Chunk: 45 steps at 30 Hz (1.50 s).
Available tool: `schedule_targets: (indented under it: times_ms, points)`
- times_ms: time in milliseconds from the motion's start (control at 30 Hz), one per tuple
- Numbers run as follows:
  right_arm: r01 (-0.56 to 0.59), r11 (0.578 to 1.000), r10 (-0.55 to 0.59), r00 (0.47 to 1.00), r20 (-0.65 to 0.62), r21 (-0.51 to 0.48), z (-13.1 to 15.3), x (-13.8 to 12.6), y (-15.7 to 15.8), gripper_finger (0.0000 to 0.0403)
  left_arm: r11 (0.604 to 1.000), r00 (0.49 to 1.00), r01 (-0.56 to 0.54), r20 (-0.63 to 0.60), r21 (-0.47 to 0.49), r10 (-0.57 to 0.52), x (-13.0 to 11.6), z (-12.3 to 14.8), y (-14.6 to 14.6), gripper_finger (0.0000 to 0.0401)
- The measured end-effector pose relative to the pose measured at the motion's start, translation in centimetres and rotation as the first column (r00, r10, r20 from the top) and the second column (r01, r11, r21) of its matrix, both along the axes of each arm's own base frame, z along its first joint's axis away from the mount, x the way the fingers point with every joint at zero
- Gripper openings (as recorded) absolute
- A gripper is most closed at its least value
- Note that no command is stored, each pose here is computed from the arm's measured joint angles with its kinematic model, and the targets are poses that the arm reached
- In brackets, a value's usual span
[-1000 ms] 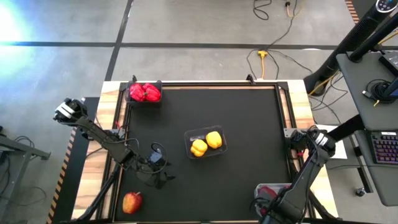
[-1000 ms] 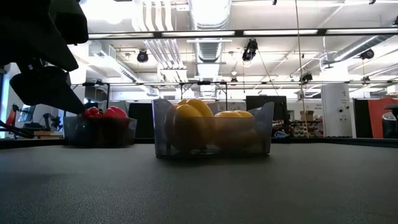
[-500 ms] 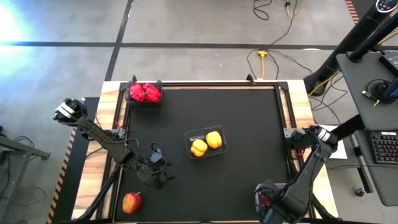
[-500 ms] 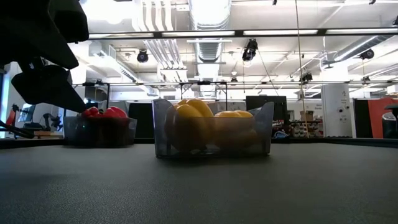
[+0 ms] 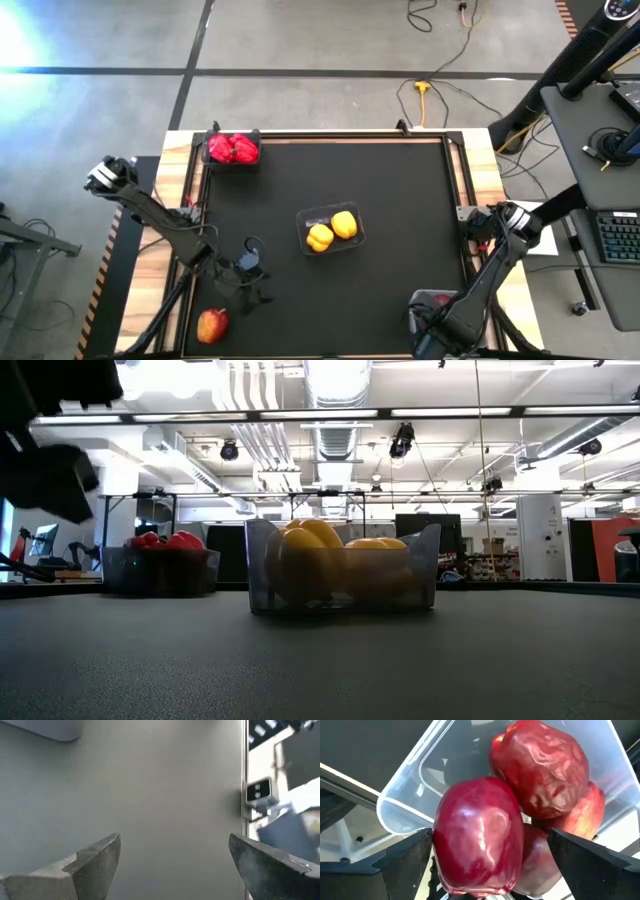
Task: Sort produce into baskets
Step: Put the red apple into the transparent bin
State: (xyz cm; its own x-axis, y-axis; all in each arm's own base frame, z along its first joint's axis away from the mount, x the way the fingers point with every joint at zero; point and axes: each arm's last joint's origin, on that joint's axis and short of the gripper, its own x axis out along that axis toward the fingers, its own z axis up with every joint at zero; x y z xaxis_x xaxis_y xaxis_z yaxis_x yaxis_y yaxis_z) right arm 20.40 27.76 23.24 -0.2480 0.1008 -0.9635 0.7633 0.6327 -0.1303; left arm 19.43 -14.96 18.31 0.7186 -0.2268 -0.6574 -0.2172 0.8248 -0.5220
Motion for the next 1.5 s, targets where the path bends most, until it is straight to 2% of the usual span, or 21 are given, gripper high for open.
schedule_targets:
  times_ms: [200, 300, 367, 500, 600, 700, 833, 967, 1133, 1333, 1433, 1500]
  points:
    - [0.017, 1.000, -0.017, 1.000, 0.007, 0.004, 1.6, -0.2, -0.3, 0.0384, 0.981, 0.985, 0.095, -0.158, 0.167, -0.068, -0.7, 3.3, -1.0, 0.0354]
    - [0.035, 0.999, -0.033, 0.999, 0.036, -0.036, 3.1, -0.2, -0.7, 0.0384, 0.965, 0.965, 0.150, -0.245, 0.217, -0.095, -1.4, 4.7, -1.5, 0.0354]
    - [0.060, 0.995, -0.053, 0.995, 0.087, -0.076, 4.3, -0.3, -1.1, 0.0384, 0.962, 0.945, 0.196, -0.299, 0.192, -0.134, -2.1, 5.5, -2.2, 0.0354]
    - [0.144, 0.973, -0.093, 0.959, 0.267, -0.178, 6.3, 0.0, -1.8, 0.0384, 0.972, 0.898, 0.224, -0.402, 0.074, -0.176, -3.8, 6.2, -3.7, 0.0354]
    - [0.190, 0.954, -0.086, 0.914, 0.396, -0.231, 7.3, 0.6, -2.3, 0.0384, 0.983, 0.847, 0.181, -0.504, -0.026, -0.170, -5.5, 6.0, -4.9, 0.0354]
    - [0.211, 0.940, -0.068, 0.886, 0.458, -0.269, 7.4, 1.4, -2.9, 0.0384, 0.995, 0.789, 0.067, -0.606, -0.075, -0.099, -7.1, 5.5, -5.9, 0.0354]
    - [0.164, 0.939, -0.009, 0.890, 0.455, -0.303, 7.5, 2.6, -4.0, 0.0384, 0.990, 0.722, -0.122, -0.691, -0.078, 0.035, -8.4, 4.6, -6.9, 0.0367]
    - [0.119, 0.938, 0.037, 0.900, 0.434, -0.325, 7.4, 3.9, -5.3, 0.0384, 0.975, 0.682, -0.219, -0.721, -0.043, 0.121, -8.5, 3.4, -7.8, 0.0383]
    - [0.078, 0.939, 0.075, 0.905, 0.419, -0.336, 7.4, 5.1, -6.5, 0.0384, 0.971, 0.674, -0.234, -0.728, -0.050, 0.125, -7.8, 1.6, -9.3, 0.0393]
    - [0.067, 0.946, 0.084, 0.895, 0.437, -0.318, 7.4, 5.8, -6.8, 0.0384, 0.971, 0.616, -0.234, -0.765, 0.046, 0.185, -7.3, -1.3, -10.2, 0.0394]
    - [0.070, 0.950, 0.076, 0.892, 0.446, -0.303, 7.4, 5.9, -6.7, 0.0384, 0.973, 0.627, -0.213, -0.753, 0.083, 0.202, -7.0, -2.2, -10.5, 0.0388]
    - [0.071, 0.954, 0.071, 0.890, 0.449, -0.291, 7.4, 6.0, -6.6, 0.0384, 0.974, 0.651, -0.208, -0.731, 0.091, 0.207, -6.5, -2.1, -10.5, 0.0370]
